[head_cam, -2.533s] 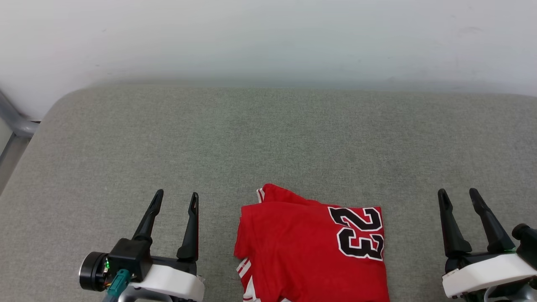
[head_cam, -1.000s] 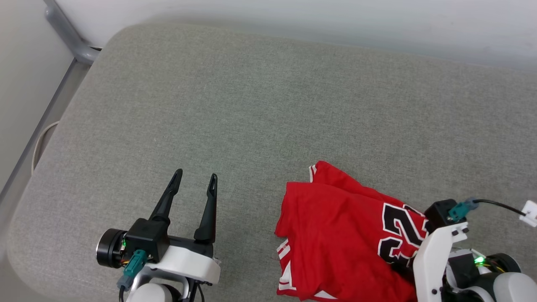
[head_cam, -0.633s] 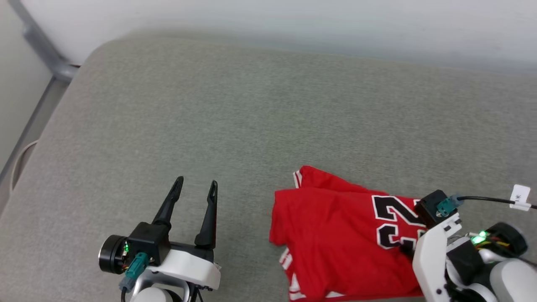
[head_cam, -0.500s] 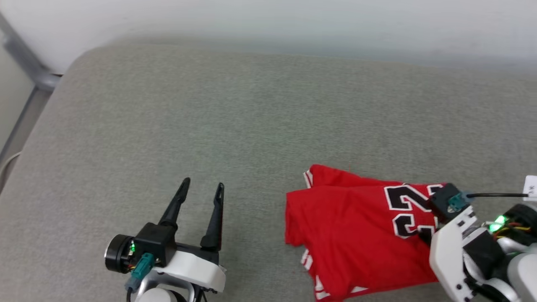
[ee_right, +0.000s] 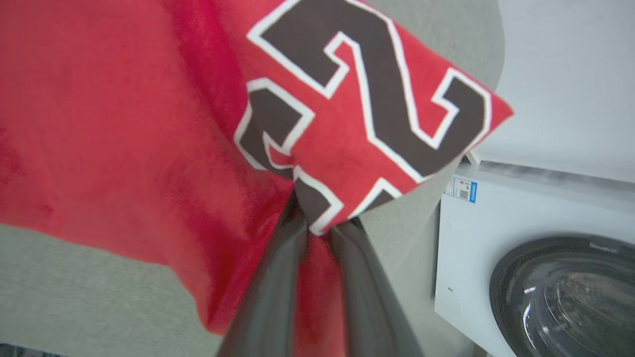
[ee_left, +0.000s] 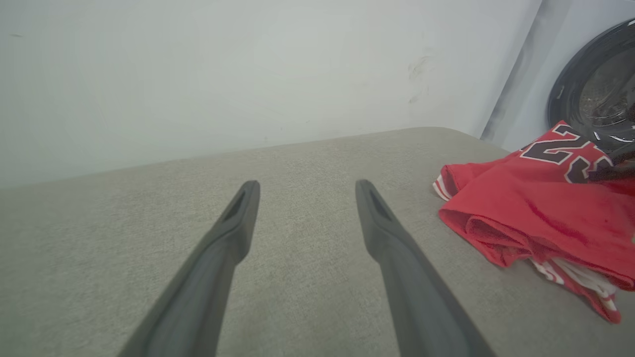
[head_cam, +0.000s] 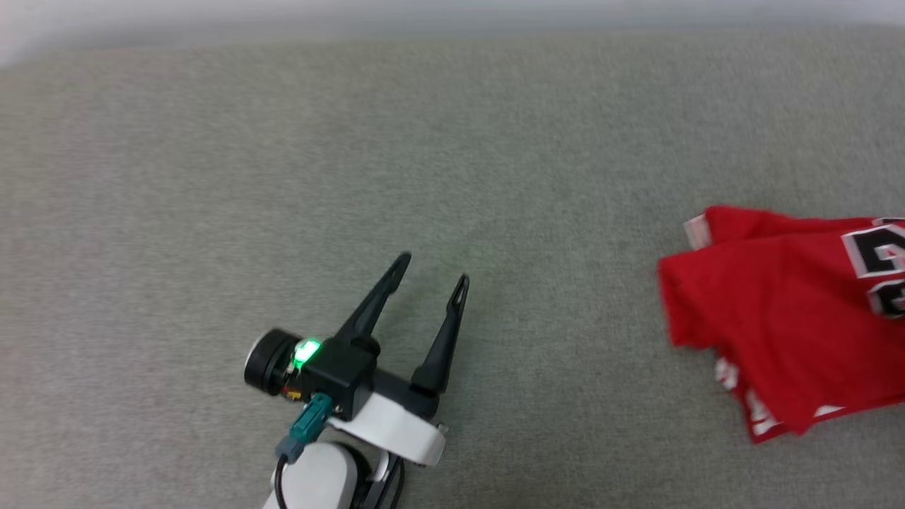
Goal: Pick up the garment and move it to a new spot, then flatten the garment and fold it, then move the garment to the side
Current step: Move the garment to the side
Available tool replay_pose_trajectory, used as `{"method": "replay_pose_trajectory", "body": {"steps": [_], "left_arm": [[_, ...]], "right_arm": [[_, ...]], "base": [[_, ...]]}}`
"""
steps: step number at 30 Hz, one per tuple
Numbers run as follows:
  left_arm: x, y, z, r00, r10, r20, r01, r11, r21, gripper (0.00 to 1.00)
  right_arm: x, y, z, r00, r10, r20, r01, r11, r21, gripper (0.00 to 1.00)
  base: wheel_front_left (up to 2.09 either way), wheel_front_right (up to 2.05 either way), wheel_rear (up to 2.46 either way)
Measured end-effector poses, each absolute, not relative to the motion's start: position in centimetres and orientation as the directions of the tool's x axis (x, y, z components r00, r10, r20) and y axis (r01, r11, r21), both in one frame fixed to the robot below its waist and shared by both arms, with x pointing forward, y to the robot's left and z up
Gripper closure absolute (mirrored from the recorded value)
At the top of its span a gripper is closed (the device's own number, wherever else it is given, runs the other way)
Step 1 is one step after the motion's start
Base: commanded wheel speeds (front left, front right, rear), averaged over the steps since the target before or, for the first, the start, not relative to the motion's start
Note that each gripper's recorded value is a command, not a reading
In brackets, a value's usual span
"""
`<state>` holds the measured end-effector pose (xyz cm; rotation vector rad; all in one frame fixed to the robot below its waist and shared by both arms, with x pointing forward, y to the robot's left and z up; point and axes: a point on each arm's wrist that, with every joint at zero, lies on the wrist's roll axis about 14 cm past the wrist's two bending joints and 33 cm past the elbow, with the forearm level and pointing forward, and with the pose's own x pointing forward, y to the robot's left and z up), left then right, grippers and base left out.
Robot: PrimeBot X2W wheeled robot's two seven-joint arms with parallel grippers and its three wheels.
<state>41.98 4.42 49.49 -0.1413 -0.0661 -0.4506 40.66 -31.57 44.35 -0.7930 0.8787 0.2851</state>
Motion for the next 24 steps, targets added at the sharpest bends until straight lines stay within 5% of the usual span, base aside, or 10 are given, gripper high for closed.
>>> {"method": "replay_pose_trajectory", "body": {"steps": [13,24], "left_arm": [[47.1,-2.5,47.5,0.783,-0.603,0.154,0.62,0.778,-0.104,0.0],[49.3,-6.1,45.6,0.707,-0.685,0.177,0.706,0.697,-0.122,0.0]], "right_arm": [[40.1,-48.8,42.5,0.534,-0.46,-0.709,-0.303,0.679,-0.669,1.0],[40.8,-53.3,40.5,0.535,-0.568,-0.626,-0.099,0.694,-0.714,1.0]], "base": [[0.0,0.0,0.0],[0.0,0.0,0.0]]}}
